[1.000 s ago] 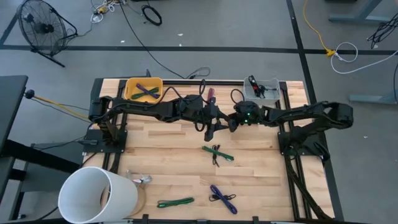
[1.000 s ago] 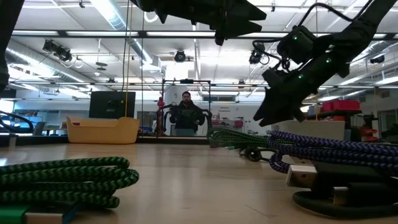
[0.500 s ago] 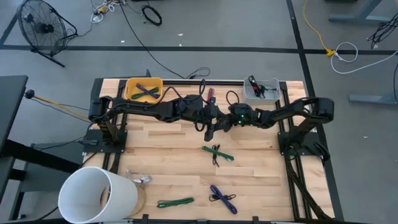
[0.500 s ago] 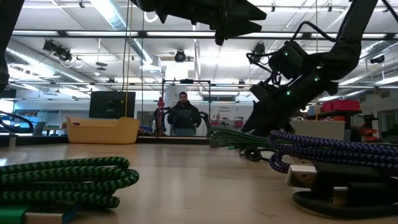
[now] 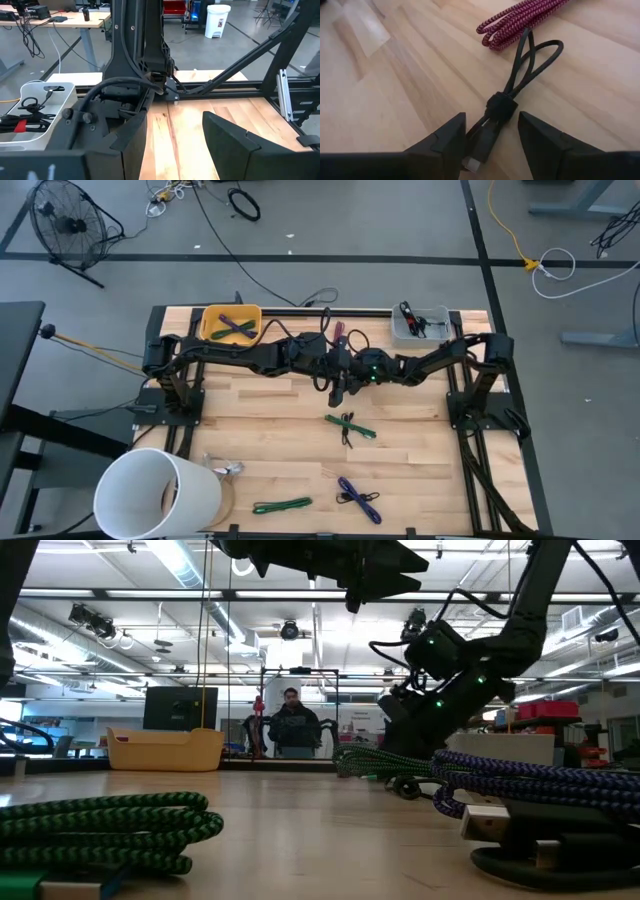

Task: Pick & Place USB Port
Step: Put the black charger cable into the gray bin

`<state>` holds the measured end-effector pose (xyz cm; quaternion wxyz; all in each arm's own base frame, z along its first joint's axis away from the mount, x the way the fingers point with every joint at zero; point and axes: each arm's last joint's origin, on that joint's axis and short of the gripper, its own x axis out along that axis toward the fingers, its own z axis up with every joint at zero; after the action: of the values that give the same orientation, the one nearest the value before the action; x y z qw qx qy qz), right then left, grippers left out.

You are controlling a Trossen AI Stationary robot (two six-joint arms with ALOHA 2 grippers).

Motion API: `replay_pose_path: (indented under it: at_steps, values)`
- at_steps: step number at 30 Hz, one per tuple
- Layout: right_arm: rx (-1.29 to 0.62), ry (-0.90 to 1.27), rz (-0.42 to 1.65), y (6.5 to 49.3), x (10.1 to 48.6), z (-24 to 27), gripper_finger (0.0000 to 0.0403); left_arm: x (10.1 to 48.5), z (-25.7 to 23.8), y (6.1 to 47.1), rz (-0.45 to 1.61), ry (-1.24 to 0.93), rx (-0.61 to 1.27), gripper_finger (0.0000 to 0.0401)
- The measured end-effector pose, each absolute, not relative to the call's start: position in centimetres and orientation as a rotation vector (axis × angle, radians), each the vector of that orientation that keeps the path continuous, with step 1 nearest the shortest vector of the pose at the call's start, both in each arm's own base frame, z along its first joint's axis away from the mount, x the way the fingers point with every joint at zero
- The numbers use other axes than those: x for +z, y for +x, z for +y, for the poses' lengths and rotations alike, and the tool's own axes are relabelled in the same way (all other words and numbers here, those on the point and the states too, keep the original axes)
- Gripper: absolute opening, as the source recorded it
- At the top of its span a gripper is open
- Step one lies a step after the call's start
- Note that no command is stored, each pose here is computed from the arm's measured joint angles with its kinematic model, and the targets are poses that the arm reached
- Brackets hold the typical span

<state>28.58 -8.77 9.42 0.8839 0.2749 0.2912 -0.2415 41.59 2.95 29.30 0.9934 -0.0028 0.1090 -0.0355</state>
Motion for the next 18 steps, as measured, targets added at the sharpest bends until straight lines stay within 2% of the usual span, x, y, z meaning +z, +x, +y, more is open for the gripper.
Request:
replay_pose_path:
  at_steps: [4,6,8,11,12,18]
  values:
    - [-0.53,0.562,0.629,28.8,9.14,-8.77,0.0183,29.27,2.94,41.58,0.221,-0.006,-0.071,0.0197]
    - [-0.534,0.568,0.632,28.78,9.1,-8.74,0.0168,29.27,2.94,41.58,0.222,-0.006,-0.071,0.0197]
    - [-0.543,0.563,0.636,28.74,9.05,-8.73,0.0133,29.27,2.96,41.58,0.222,-0.006,-0.071,0.0197]
    - [-0.543,0.56,0.646,28.67,8.97,-8.73,0.0045,29.26,2.94,41.58,0.222,-0.006,-0.071,0.0197]
    - [-0.541,0.554,0.648,28.68,8.97,-8.71,0.0028,29.26,2.94,41.58,0.222,-0.006,-0.071,0.0197]
    - [-0.55,0.579,0.644,28.55,9.41,-8.66,0.0023,29.24,2.94,41.58,0.225,-0.007,-0.071,0.0197]
